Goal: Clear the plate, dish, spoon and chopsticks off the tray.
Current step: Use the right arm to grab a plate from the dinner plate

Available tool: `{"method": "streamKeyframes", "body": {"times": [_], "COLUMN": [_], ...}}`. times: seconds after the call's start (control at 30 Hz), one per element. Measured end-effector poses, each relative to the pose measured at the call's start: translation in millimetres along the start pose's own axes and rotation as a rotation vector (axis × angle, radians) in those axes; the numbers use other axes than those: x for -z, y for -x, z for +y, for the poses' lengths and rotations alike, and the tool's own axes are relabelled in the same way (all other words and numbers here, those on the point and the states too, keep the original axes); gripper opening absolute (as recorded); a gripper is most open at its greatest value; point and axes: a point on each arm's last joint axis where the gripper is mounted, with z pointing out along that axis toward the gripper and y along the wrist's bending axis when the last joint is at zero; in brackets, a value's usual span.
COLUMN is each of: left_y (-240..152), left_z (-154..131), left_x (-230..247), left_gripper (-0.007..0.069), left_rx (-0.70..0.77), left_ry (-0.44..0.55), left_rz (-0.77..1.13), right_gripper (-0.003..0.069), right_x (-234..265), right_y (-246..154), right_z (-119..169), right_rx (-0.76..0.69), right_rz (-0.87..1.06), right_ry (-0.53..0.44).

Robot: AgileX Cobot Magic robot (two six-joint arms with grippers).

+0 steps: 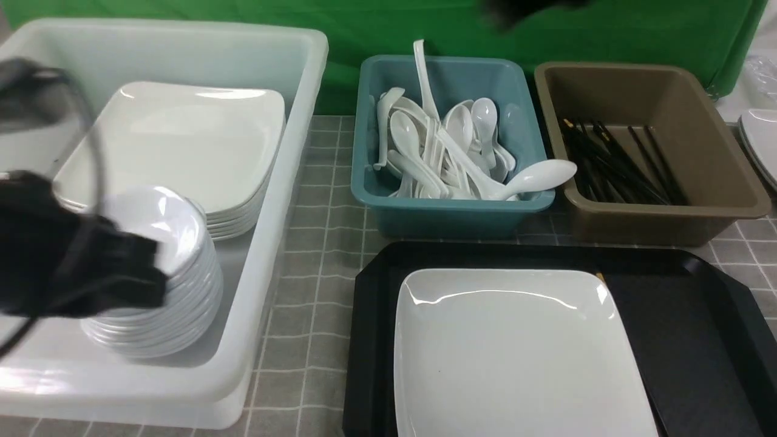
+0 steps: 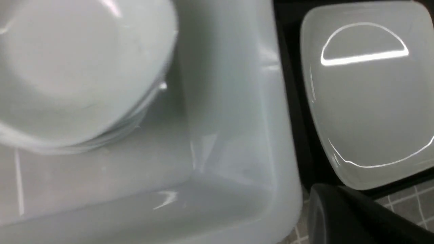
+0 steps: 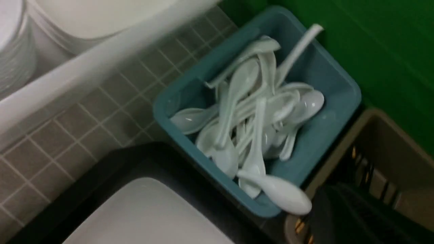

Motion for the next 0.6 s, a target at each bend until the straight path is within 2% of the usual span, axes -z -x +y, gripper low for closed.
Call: {"method": "streamKeyframes", "body": {"times": [0.1, 0.13, 0.23, 0.3, 0.33, 0.4, 0.43, 0.53, 0.57, 0.6], "left_y": [8, 7, 14, 18, 22, 26, 27, 29, 30, 30], "left_z": [-30, -34, -65, -73, -77, -80, -81, -80, -79, -78], "left_x": [-21, -22, -45, -55, -61, -72, -75, -78, -78, -78], "left_gripper": [0.0001, 0.0001, 0.0001, 0.0001, 0.0001, 0.0001, 0.0001, 0.0001, 0.0001, 0.0001], "left_rx": [-0.062, -0.074, -0.156, -0.173, -0.179, -0.181, -0.186, -0.206, -0.212, -0.221], "left_ry": [-0.018, -0.021, -0.051, -0.056, -0.056, -0.049, -0.044, -0.024, -0.018, -0.010], "left_rz": [0.039, 0.043, 0.079, 0.098, 0.110, 0.129, 0.132, 0.126, 0.123, 0.118], "right_gripper": [0.0019, 0.0019, 0.0019, 0.0019, 0.0020, 0.0039, 0.0057, 0.0221, 0.0249, 0.0331], "right_x": [0, -1, -22, -34, -46, -58, -61, -85, -90, -97], "right_y": [-51, -55, -129, -164, -193, -231, -240, -284, -292, -300], "right_z": [-35, -36, -52, -46, -36, -17, -12, 10, 14, 16], "right_rx": [-0.166, -0.179, -0.347, -0.414, -0.463, -0.537, -0.560, -0.664, -0.683, -0.710], "right_rz": [0.089, 0.116, 0.296, 0.381, 0.454, 0.514, 0.511, 0.518, 0.523, 0.512], "right_ry": [0.064, 0.073, 0.141, 0.209, 0.274, 0.344, 0.350, 0.322, 0.312, 0.288]}}
